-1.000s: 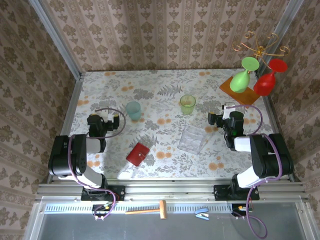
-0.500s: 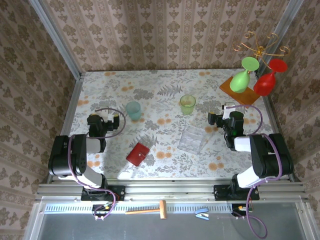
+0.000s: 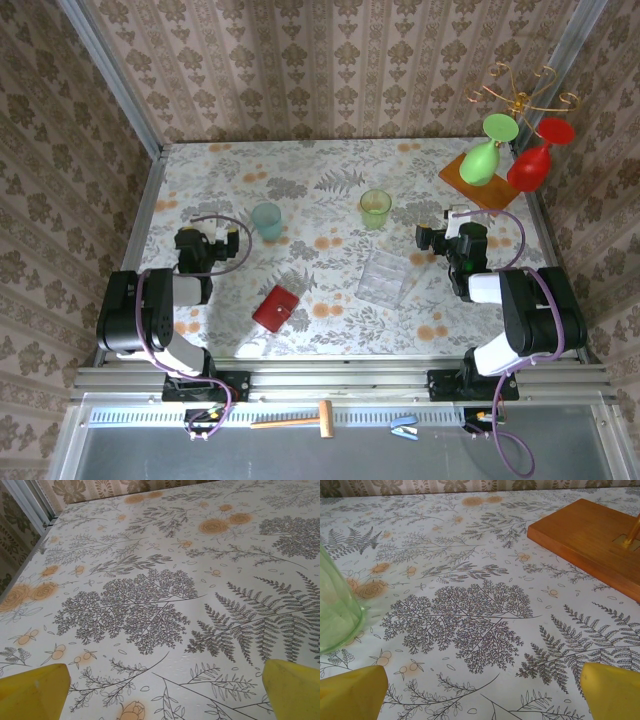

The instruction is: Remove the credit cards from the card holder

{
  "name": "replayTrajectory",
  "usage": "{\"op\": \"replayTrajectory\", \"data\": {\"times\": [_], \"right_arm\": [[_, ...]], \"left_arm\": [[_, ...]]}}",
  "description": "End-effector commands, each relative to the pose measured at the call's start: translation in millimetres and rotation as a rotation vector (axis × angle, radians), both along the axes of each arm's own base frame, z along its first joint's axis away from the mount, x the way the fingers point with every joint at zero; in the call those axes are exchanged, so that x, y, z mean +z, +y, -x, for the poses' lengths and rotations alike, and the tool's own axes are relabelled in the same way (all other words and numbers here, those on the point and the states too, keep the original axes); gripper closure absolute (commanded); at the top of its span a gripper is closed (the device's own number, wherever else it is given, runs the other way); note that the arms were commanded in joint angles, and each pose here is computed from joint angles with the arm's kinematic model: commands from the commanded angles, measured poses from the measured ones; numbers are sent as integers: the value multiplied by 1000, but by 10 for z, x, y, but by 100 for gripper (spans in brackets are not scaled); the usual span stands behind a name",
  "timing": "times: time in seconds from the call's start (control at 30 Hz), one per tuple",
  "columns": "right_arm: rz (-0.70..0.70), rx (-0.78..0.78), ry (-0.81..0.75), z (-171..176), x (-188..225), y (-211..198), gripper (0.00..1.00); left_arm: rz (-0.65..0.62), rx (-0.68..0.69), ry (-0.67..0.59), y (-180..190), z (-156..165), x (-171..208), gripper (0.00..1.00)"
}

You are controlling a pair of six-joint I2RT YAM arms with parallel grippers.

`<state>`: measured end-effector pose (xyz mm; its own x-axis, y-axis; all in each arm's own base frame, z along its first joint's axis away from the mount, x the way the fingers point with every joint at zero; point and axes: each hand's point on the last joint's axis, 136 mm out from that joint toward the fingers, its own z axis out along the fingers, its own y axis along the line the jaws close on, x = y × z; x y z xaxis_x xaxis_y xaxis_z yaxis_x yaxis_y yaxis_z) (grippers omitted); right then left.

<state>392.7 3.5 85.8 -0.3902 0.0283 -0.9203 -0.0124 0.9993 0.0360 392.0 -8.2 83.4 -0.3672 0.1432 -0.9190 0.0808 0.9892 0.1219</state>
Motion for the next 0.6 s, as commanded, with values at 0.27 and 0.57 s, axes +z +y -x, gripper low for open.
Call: {"op": "replayTrajectory", "data": {"times": [0.27,0.57], "right_arm": [[6,-34,-39,-77,138,-48,0],[-16,-72,37,-48,371,-82,0]], "left_arm": [[41,21,-48,44,-86,127,0],[4,71,-69,75,-16,381,0]]}}
